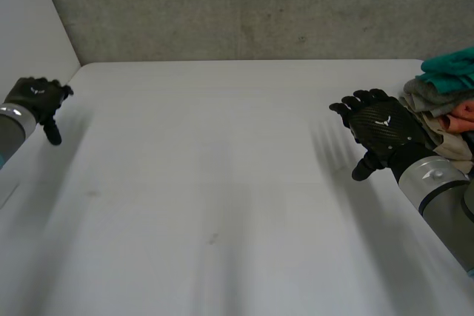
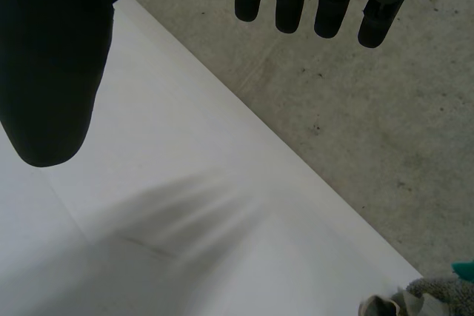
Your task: Fold the laundry.
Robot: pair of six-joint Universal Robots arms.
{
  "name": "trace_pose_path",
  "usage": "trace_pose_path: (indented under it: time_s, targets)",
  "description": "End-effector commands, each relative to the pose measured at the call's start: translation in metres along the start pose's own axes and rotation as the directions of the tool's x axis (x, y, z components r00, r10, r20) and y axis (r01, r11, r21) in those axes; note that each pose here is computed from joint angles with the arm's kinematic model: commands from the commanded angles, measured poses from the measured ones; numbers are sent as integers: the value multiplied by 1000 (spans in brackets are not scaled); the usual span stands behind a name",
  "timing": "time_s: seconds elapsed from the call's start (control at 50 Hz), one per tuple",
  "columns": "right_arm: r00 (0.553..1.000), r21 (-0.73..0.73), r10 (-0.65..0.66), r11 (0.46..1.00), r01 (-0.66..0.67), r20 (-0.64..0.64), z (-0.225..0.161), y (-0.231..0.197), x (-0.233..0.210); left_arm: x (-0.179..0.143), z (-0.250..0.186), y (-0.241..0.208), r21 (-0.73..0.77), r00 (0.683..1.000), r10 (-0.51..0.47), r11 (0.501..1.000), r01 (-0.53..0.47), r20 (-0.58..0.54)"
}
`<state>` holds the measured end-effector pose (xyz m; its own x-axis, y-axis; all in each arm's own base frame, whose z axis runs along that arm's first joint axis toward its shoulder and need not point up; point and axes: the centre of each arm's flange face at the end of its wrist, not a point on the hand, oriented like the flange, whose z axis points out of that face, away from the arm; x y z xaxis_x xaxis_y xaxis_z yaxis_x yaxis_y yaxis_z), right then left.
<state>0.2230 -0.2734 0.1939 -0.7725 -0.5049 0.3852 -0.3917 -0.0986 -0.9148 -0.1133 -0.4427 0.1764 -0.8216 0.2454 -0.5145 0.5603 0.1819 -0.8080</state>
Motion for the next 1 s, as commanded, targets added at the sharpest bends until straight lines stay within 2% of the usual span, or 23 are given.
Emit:
trace_pose_path:
  time_s: [0.02, 0.26, 0.42, 0.58, 0.68, 0.82, 0.92, 1.0]
  targets:
    - [1000, -1, -2, 1000, 2, 0, 1, 0, 0, 2, -42, 14, -174, 998, 6, 985, -16, -57]
    - [1000, -13, 2, 1000, -1, 10, 2, 3, -3, -5, -71, 25, -221, 997, 78, 972, -80, -20]
    - [1000, -15, 2, 1000, -2, 5, 2, 3, -1, -21, -69, 40, -309, 976, 177, 942, -130, 128]
    - [1000, -14, 0, 1000, 0, -4, 3, 3, 2, -17, -71, 31, -193, 975, 159, 973, -128, 154]
    - [1000, -15, 2, 1000, -2, -11, 3, 3, 4, -8, -77, 8, -62, 987, 52, 997, -43, 153]
    - [999, 2, 6, 1000, -6, -37, 7, -5, 15, 1, -95, -29, 60, 988, -99, 994, 93, 120]
    - [997, 19, 61, 998, -60, -49, 8, -26, 28, 13, -136, -86, 187, 966, -255, 951, 244, 35]
    - [986, 32, 147, 989, -145, -81, 7, -42, 44, 30, -173, -112, 184, 934, -349, 916, 356, -69]
